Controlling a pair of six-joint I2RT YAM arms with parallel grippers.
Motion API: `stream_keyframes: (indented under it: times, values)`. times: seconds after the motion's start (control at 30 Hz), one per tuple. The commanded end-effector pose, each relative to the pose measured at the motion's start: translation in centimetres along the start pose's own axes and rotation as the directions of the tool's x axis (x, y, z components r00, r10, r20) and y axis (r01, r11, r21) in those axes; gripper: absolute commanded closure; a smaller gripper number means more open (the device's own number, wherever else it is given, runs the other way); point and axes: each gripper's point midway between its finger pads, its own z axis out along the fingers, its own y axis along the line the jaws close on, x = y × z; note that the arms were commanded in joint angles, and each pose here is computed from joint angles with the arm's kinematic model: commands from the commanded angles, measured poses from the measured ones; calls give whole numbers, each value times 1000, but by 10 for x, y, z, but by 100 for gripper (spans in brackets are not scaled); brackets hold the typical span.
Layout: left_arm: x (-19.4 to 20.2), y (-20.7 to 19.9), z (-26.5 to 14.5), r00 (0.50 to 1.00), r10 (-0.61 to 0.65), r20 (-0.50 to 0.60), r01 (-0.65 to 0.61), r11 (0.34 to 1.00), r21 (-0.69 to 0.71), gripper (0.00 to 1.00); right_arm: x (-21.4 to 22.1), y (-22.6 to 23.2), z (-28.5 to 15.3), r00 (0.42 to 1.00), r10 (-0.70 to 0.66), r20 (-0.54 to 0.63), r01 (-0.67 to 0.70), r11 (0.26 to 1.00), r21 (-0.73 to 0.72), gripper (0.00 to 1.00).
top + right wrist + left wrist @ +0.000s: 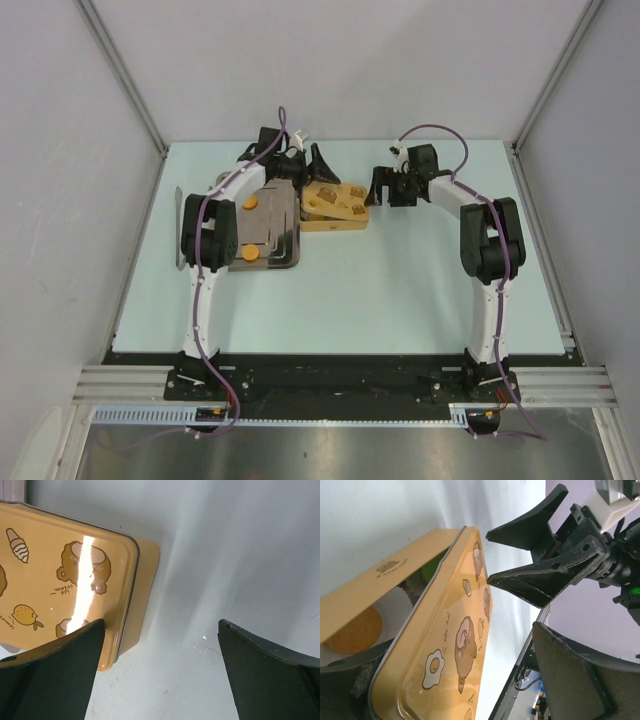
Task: Pack the cookies
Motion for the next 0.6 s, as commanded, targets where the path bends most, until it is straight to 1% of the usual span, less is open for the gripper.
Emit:
stream_keyframes:
  times: [0.0,0.2,0.57]
  values:
    - [-21,-27,-26,995,74,63,-74,997,-4,11,-2,0,7,1000,-18,0,18,1000,22,1]
    - [-14,-14,-28,997,60,38,-58,997,-45,11,2,2,10,1000,-25,-9,26,999,24,1]
    - [-7,0,-40,995,99,12,-96,982,-166,11,7,1,16,999,-30,-22,31,999,32,1]
